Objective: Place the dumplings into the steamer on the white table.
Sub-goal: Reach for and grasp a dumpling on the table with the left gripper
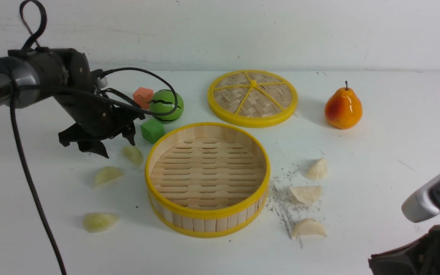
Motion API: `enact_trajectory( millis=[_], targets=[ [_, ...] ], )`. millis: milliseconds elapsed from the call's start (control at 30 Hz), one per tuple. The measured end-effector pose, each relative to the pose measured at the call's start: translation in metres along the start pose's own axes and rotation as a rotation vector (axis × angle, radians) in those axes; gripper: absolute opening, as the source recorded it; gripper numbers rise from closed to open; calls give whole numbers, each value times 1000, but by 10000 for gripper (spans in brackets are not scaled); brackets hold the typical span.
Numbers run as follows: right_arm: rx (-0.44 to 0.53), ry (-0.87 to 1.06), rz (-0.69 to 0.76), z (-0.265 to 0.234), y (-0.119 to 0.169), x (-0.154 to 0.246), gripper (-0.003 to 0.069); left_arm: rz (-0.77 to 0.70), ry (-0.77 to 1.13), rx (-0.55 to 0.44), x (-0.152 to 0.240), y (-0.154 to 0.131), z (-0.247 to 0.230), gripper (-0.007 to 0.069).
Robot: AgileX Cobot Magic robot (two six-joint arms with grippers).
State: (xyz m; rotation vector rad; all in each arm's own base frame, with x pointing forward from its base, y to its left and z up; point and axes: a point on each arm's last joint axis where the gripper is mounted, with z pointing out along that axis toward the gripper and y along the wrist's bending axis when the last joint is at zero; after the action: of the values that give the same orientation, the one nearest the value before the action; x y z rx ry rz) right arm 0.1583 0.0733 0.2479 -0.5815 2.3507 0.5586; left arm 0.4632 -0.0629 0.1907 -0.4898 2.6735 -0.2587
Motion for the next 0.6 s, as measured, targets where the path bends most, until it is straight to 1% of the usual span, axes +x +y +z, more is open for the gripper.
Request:
enact_trajectory(
  millis=[67,200,300,367,400,433,600],
  targets=[
    [0,-2,-1,0,0,0,9,2,14,-5,-1,-1,4,460],
    [-11,-11,12,0,1,-1,11,9,42,-2,0,-6,13,405],
    [-25,-23,35,0,2,-2,12,37,43,8,6,-15,21,314],
    [-29,-25,41,0,3,-2,12,51,40,11,8,-19,23,262],
    [-30,-26,43,0,3,-2,13,55,37,12,8,-20,23,253],
    [-31,-27,45,0,3,-3,14,62,31,17,9,-23,23,218],
    [-35,-28,49,0,3,-3,14,90,18,18,12,-29,23,219]
  ],
)
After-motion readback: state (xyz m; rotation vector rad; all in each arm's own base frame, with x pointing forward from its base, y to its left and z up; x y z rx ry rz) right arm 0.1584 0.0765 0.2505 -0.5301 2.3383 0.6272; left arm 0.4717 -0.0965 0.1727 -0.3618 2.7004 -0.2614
